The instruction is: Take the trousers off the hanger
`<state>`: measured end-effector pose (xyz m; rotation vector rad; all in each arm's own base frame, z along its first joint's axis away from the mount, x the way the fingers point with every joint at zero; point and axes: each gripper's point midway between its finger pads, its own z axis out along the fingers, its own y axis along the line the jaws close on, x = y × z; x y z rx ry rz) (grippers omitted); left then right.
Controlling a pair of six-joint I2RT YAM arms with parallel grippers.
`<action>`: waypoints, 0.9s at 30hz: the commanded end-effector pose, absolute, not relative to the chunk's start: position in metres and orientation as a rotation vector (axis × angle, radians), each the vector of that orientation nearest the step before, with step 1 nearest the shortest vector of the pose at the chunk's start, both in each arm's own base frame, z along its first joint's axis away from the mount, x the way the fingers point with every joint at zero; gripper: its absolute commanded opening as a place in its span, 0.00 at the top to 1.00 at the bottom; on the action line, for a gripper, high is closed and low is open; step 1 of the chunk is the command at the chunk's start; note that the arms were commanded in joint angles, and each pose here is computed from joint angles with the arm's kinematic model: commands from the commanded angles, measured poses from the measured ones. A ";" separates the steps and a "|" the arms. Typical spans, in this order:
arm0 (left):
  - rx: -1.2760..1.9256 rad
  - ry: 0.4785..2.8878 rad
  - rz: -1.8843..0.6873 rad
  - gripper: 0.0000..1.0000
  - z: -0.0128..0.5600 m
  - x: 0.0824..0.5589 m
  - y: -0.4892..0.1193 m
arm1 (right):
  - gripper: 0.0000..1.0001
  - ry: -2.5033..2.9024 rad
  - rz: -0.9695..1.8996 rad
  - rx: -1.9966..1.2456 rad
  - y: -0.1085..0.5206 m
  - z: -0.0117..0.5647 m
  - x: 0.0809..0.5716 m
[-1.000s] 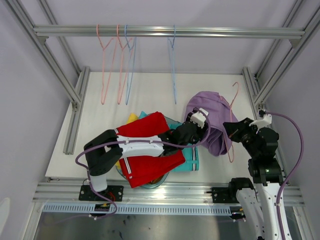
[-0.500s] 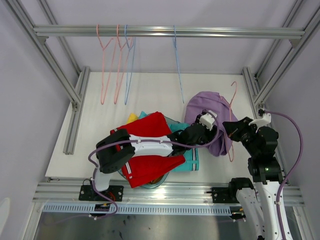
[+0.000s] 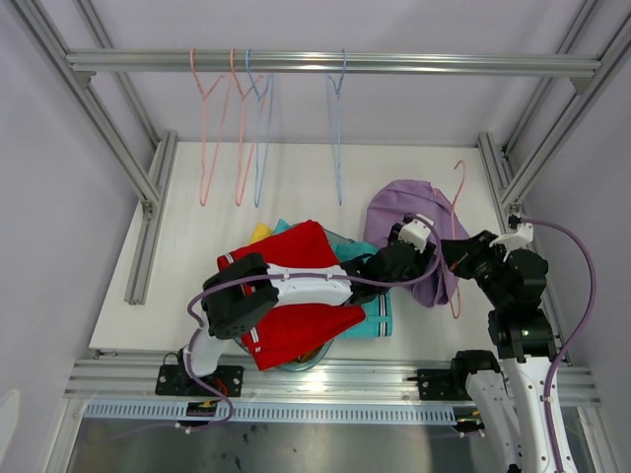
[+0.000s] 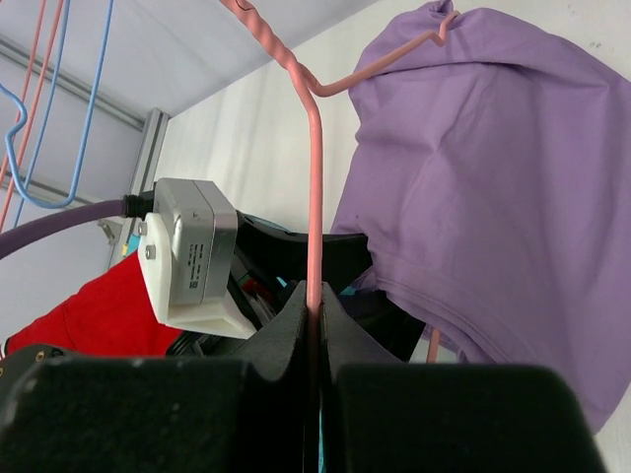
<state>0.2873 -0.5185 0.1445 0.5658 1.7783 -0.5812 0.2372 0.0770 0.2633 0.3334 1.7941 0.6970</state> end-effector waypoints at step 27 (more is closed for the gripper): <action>0.227 1.844 -0.516 0.99 0.165 0.321 -0.489 | 1.00 1.739 0.763 0.285 0.086 0.270 0.217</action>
